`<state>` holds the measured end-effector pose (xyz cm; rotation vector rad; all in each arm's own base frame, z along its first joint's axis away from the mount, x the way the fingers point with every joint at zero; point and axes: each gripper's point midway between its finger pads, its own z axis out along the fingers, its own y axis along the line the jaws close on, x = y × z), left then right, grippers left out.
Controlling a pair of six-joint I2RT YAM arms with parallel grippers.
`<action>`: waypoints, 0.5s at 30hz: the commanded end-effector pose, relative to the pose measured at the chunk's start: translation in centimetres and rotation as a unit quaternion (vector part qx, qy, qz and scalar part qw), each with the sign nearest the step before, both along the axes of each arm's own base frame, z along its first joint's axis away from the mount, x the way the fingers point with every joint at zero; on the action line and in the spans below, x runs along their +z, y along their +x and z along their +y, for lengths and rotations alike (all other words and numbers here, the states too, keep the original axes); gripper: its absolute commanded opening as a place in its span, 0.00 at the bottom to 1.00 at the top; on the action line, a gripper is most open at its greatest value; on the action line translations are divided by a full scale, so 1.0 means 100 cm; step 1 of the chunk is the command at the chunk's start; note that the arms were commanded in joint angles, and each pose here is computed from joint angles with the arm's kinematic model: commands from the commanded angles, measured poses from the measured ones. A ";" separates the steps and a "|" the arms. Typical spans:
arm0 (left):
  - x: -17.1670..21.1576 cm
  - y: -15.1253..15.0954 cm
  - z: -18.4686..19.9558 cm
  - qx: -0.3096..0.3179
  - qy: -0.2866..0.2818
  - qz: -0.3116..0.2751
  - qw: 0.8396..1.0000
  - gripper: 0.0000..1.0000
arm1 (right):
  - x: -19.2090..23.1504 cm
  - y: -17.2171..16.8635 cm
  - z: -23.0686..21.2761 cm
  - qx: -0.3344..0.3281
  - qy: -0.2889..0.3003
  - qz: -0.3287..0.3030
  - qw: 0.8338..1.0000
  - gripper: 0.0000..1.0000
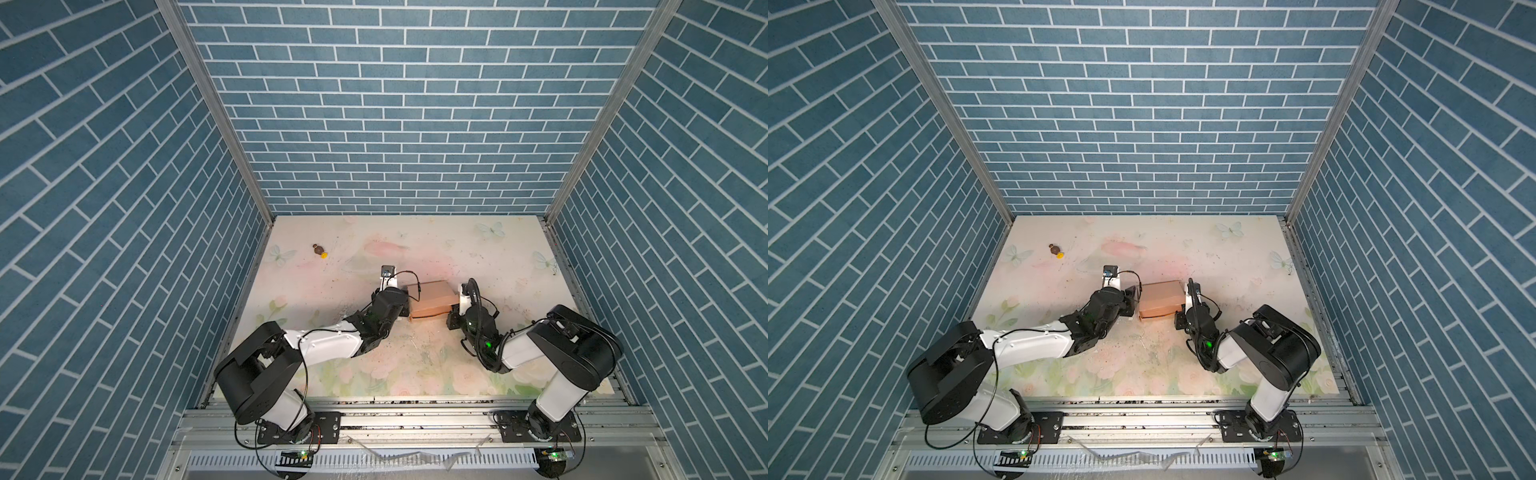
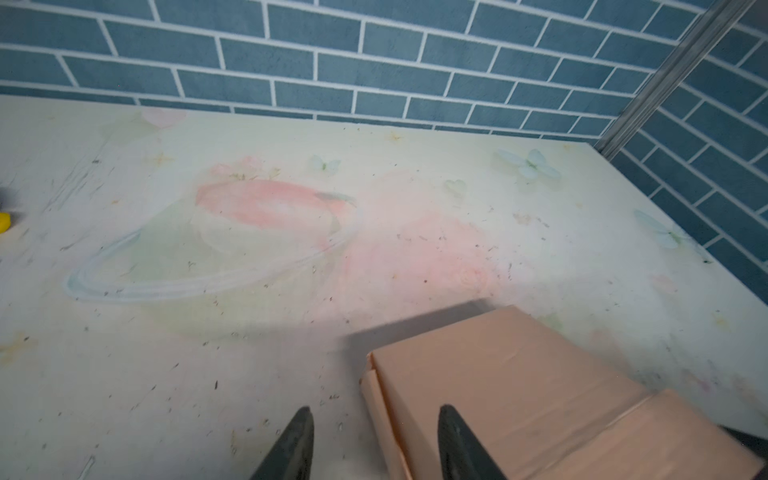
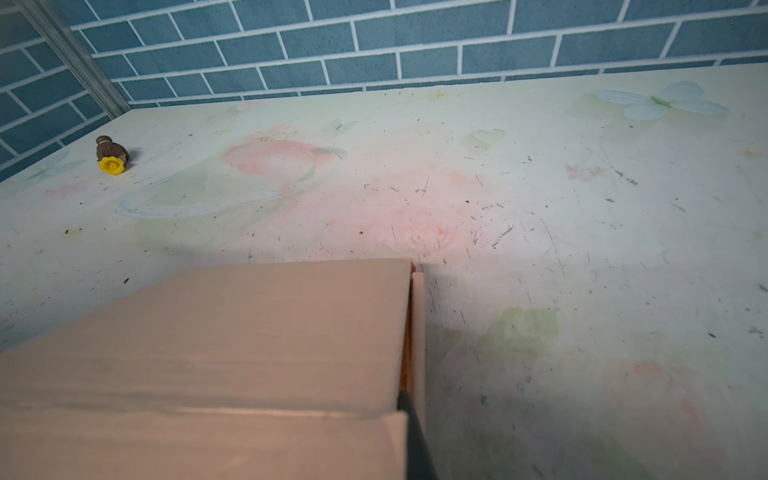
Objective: Fold the paper box
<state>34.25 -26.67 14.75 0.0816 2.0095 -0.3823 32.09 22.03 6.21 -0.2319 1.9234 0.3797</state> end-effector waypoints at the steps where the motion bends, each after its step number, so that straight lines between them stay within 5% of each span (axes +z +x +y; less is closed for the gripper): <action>1: -0.015 0.000 -0.005 -0.027 0.041 0.042 0.998 0.51 | -0.048 -0.025 -0.004 0.041 -0.054 0.069 0.995 0.00; 15: -0.072 0.007 -0.036 -0.056 0.049 0.118 0.990 0.50 | -0.055 -0.035 0.000 0.062 -0.045 0.088 0.993 0.08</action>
